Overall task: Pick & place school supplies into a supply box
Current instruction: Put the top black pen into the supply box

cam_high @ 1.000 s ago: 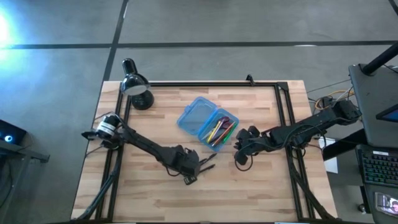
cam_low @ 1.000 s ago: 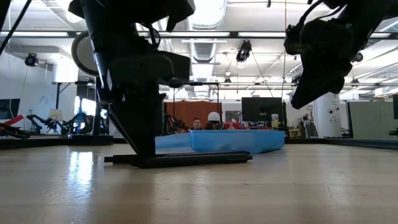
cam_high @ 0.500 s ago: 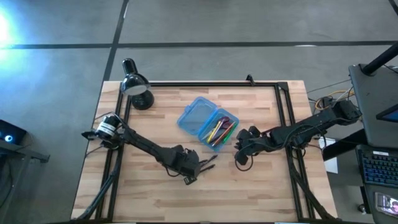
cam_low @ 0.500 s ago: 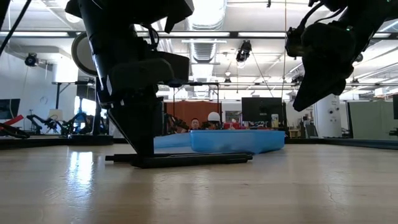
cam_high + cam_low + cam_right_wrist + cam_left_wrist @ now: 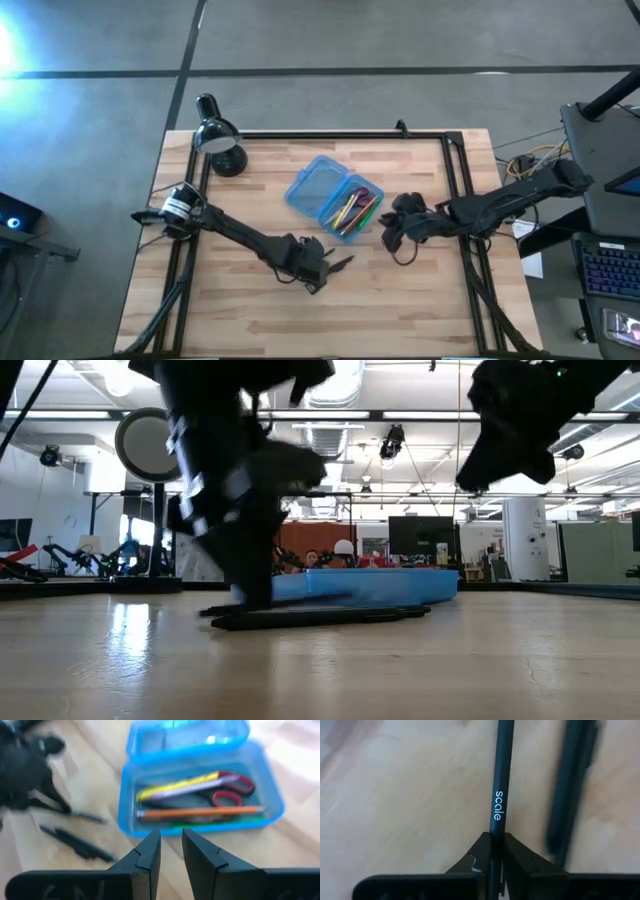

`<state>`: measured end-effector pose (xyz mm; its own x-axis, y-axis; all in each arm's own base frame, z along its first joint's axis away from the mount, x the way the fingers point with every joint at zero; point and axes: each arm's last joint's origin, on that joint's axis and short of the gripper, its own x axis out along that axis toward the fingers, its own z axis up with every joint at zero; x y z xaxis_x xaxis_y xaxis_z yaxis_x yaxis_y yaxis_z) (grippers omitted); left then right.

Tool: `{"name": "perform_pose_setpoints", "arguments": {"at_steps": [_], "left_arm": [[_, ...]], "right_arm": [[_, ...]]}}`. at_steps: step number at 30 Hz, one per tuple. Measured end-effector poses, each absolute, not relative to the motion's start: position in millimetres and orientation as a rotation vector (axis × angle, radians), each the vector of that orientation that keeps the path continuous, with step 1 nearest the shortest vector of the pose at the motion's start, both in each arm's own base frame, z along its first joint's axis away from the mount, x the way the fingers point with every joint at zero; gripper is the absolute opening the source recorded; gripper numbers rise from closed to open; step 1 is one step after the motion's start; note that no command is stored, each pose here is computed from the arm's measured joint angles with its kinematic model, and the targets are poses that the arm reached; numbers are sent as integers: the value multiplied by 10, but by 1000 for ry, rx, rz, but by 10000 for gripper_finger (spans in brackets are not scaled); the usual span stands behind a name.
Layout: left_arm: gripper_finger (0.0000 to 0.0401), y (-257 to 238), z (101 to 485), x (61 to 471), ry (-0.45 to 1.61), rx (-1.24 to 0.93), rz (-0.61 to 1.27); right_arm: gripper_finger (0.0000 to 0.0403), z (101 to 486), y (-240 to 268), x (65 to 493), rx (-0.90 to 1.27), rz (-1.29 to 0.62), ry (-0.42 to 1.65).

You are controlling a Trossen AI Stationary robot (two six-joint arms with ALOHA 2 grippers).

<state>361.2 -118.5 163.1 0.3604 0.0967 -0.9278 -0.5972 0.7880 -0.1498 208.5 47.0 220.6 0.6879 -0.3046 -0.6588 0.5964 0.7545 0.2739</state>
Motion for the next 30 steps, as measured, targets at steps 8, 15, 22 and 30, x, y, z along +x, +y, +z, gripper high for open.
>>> {"name": "perform_pose_setpoints", "arguments": {"at_steps": [8,15,22,30], "left_arm": [[7,-1060,2172,3728,944,-634,575],[7,-398,2356,4027,780,-790,650],[7,388,2295,4130,758,-894,652],[7,529,2180,4185,818,-942,609]], "right_arm": [[73,2409,397,1912,509,-567,515],[73,2434,381,1852,528,-585,507],[72,2436,430,1815,533,-564,518],[72,2370,447,1776,531,-575,550]]}}
